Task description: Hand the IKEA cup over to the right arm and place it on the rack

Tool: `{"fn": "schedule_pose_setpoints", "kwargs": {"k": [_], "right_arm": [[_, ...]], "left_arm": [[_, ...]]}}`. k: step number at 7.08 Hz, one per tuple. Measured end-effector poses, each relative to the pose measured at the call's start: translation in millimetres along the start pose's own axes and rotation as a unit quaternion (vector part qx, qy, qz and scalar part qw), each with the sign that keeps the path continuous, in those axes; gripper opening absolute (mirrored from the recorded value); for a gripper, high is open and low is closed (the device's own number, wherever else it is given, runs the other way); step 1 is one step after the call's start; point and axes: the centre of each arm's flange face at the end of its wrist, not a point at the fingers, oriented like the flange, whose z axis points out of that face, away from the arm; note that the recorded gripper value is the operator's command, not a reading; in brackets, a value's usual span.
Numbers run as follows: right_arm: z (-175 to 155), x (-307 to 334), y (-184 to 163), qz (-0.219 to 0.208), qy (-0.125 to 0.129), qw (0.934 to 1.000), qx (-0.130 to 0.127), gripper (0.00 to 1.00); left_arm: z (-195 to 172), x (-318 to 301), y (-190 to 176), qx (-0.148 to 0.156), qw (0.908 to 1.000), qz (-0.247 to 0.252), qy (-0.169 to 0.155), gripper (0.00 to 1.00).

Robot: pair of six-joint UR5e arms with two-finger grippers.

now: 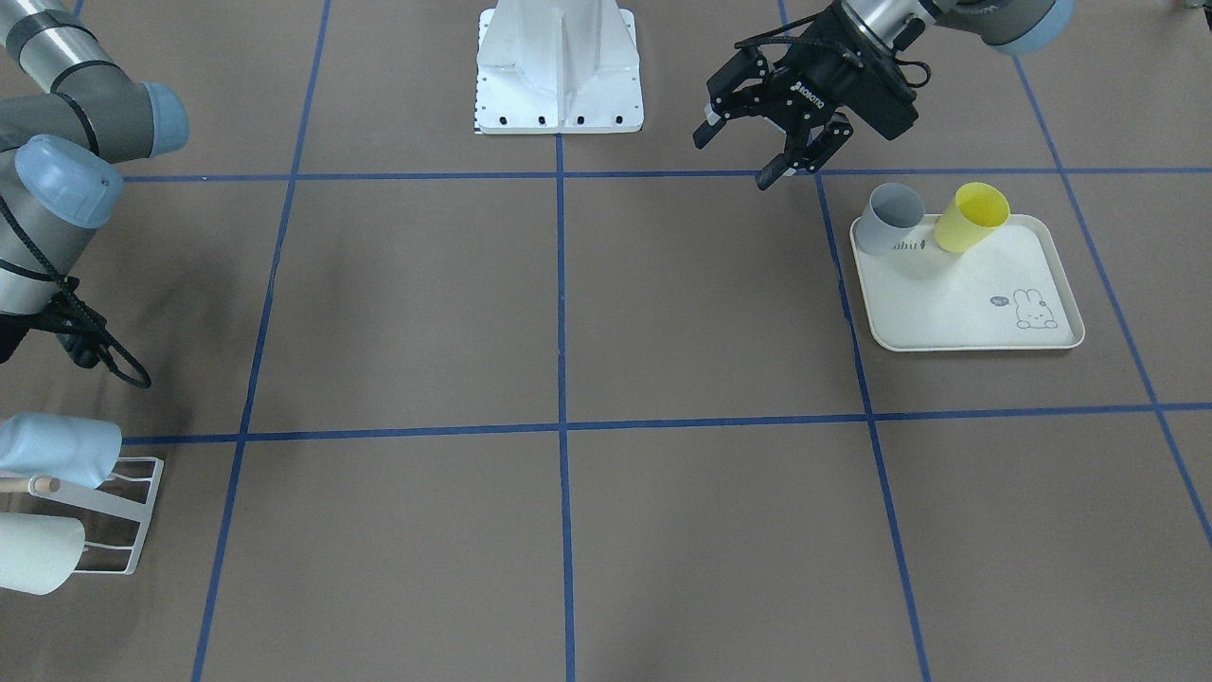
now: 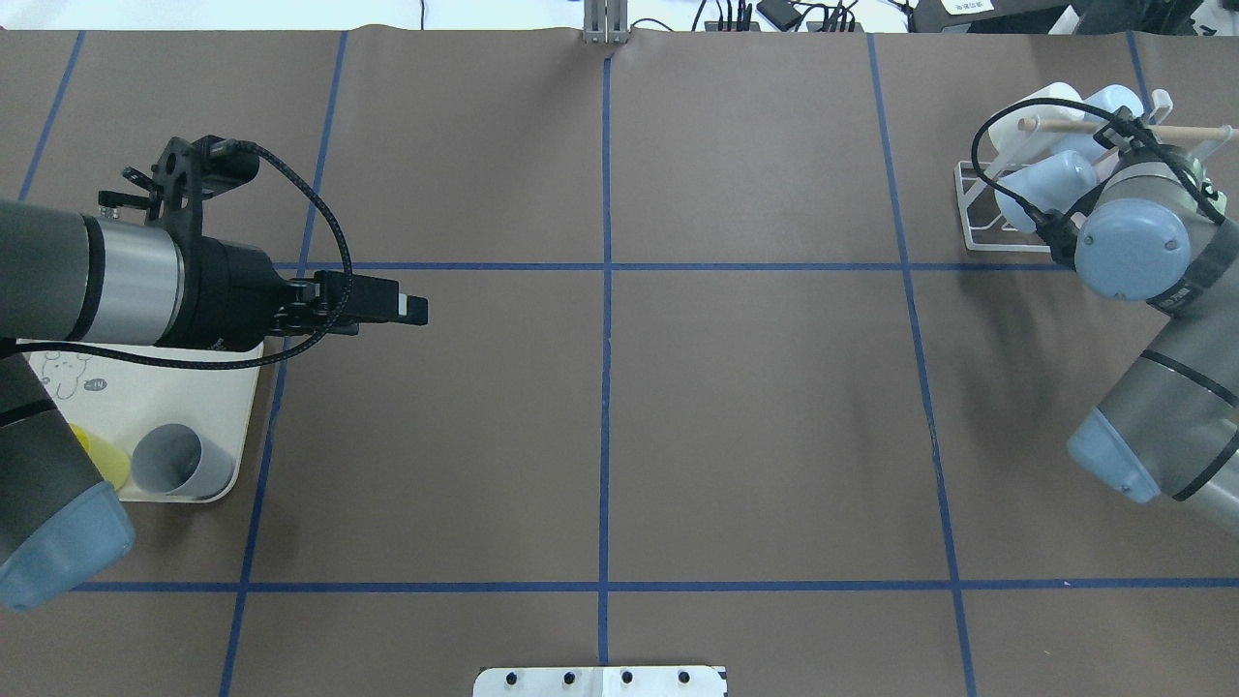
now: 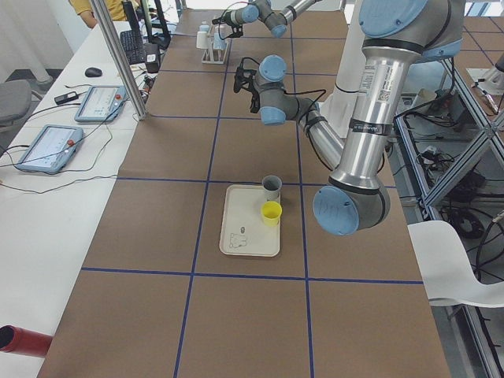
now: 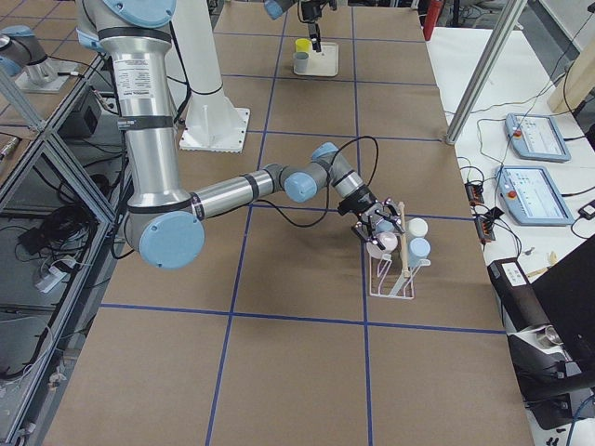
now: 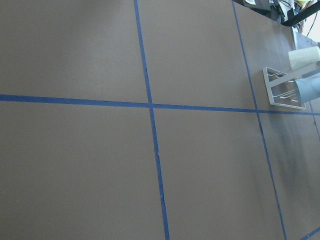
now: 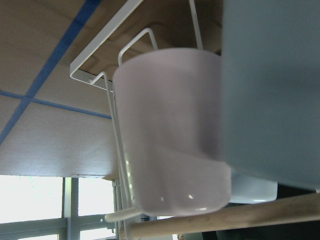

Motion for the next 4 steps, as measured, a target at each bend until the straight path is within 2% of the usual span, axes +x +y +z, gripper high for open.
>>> {"fn": "schedule_pose_setpoints", "kwargs": {"k": [2,3,4], "right_arm": [[-5,3,3,0.004,0.005,1.0,0.001,0.99],[-15,9,9,0.021,0.014,0.9996,0.008,0.99],[-29,15,14,0.06,0.023,0.9975,0.028,0.99]], "left_arm": [[-1,1,0,0.0,1.0,0.001,0.001,1.0],[-5,-3,1,-0.001,1.0,0.003,-0.002,1.0],[-12,-13,6,-0.002,0.9999,0.014,-0.01,1.0]]}}
